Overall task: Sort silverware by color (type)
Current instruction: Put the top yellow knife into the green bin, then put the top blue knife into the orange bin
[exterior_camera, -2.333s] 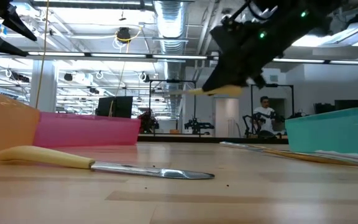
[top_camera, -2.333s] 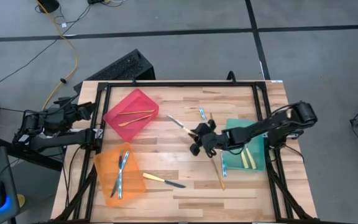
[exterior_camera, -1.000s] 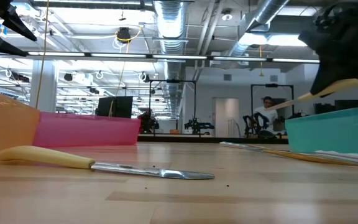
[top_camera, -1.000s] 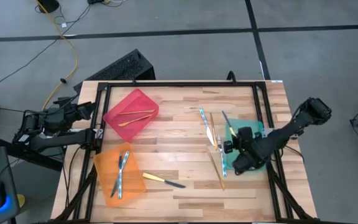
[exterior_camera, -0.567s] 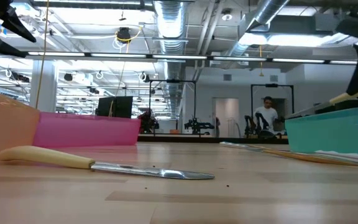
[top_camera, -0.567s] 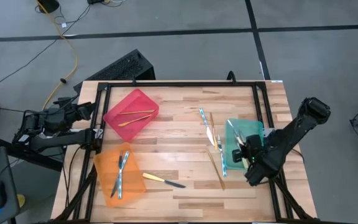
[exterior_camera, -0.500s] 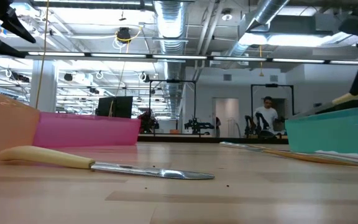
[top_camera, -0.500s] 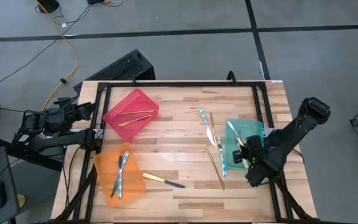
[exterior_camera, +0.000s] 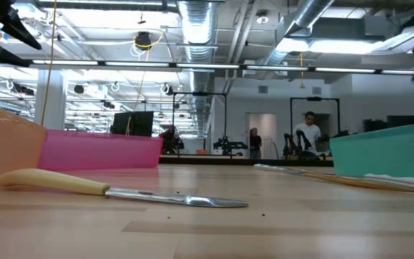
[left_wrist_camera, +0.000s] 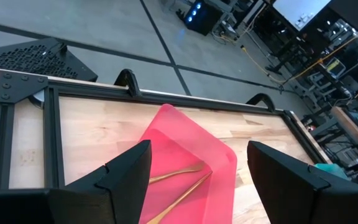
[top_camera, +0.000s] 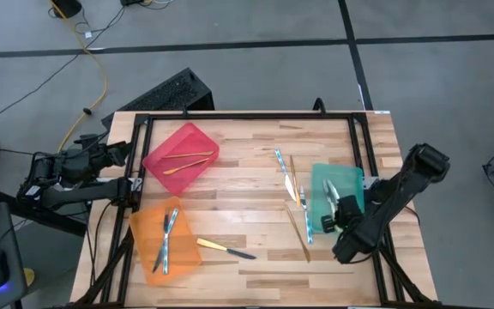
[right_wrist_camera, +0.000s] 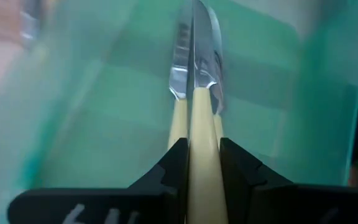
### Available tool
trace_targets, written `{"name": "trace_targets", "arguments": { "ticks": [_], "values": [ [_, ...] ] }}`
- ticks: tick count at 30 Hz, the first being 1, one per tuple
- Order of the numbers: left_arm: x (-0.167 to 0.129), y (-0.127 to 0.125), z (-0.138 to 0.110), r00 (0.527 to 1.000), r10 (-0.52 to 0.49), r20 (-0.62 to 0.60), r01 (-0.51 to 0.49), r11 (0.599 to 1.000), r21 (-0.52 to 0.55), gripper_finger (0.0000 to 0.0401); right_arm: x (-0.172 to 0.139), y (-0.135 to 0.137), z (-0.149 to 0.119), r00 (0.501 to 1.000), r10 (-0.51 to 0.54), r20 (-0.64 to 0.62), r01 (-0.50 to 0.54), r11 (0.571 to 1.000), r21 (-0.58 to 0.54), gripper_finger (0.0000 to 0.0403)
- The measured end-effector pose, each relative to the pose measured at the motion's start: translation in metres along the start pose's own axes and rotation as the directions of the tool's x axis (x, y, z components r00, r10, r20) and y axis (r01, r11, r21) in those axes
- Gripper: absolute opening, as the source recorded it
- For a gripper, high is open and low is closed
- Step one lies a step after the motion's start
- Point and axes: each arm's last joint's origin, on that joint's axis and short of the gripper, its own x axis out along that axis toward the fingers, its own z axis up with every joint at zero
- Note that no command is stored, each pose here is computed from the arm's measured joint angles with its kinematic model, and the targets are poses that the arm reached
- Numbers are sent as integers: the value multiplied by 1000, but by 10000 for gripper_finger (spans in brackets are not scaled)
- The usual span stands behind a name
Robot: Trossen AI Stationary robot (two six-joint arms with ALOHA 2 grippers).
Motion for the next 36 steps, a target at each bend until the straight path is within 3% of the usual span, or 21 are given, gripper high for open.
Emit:
{"name": "trace_targets", "arguments": {
  "ticks": [5, 11, 24, 36],
  "values": [
    [0, 0, 0, 1000, 0, 1, 0, 1000, -1, 247, 17, 11, -22, 997, -60, 43, 62, 997, -55, 82],
    [0, 0, 0, 1000, 0, 2, 0, 1000, -6, 247, 23, 17, -36, 999, -40, 23, 42, 996, -79, 82],
    [0, 0, 1, 1000, 8, 14, -8, 1000, -9, 247, 19, 13, -33, 999, -43, 9, 43, 994, -97, 163],
    [0, 0, 1, 1000, 9, 16, -9, 1000, -9, 247, 3, 3, -13, 998, 36, 49, -31, 996, -88, 166]
  ]
}}
